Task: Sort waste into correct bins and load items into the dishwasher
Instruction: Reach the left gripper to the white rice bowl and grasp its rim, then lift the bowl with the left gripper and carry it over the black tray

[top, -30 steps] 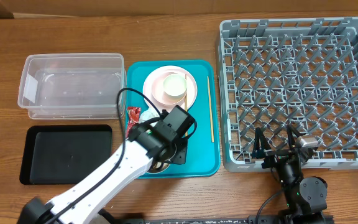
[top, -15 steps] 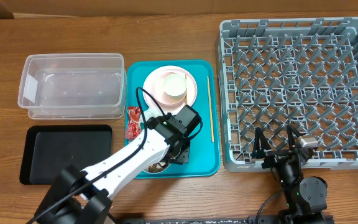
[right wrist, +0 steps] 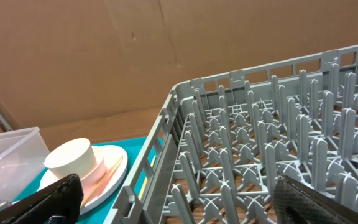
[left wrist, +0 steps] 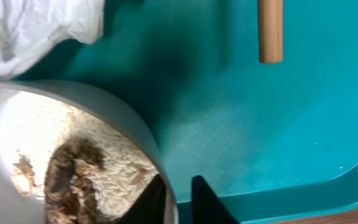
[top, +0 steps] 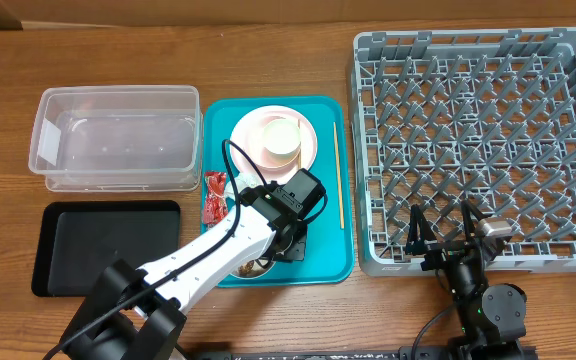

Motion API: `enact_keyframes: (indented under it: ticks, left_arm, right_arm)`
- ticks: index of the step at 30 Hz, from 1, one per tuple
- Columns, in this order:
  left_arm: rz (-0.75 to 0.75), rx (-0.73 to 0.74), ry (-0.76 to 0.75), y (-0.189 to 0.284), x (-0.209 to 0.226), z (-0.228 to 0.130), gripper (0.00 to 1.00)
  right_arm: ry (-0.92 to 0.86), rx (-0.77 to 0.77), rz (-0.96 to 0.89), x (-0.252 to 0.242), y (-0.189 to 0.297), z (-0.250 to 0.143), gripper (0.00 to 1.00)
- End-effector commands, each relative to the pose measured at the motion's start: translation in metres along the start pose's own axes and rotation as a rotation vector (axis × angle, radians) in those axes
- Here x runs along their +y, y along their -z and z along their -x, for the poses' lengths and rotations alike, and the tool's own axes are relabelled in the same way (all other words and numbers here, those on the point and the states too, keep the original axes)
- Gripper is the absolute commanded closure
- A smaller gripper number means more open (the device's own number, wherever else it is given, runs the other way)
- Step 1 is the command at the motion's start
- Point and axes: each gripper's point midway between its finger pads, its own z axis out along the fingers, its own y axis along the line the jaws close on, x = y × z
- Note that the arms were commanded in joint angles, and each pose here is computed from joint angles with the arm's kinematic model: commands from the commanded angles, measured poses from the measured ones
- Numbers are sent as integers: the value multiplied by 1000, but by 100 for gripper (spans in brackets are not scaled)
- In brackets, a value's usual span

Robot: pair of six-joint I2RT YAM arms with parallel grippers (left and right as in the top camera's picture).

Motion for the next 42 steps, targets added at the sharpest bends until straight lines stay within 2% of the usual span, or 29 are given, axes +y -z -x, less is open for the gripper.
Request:
enact_keyframes:
  ticks: [1, 6, 13, 26, 32, 35, 42]
  left_arm:
    - [26, -2, 5, -4, 3, 0, 87]
    - [27, -4, 4, -4, 4, 0, 96]
    - [26, 0, 6, 5, 1, 3, 96]
    - [17, -12, -29, 79, -2, 11, 96]
    - [39, 18, 49, 91, 23, 14, 96]
    - [-10, 20, 73, 101, 30, 15, 96]
    - [-56, -87, 175, 137, 71, 21, 96]
  right_arm:
    - [4, -11, -1, -1, 0, 0, 0]
    - [4, -10, -1, -1, 0, 0, 0]
    - [4, -10, -1, -1, 0, 0, 0]
    - [4, -10, -1, -1, 0, 0, 0]
    - [4, -11, -1, -1, 0, 0, 0]
    - [4, -10, -1, -1, 0, 0, 0]
    - [4, -10, -1, -1, 0, 0, 0]
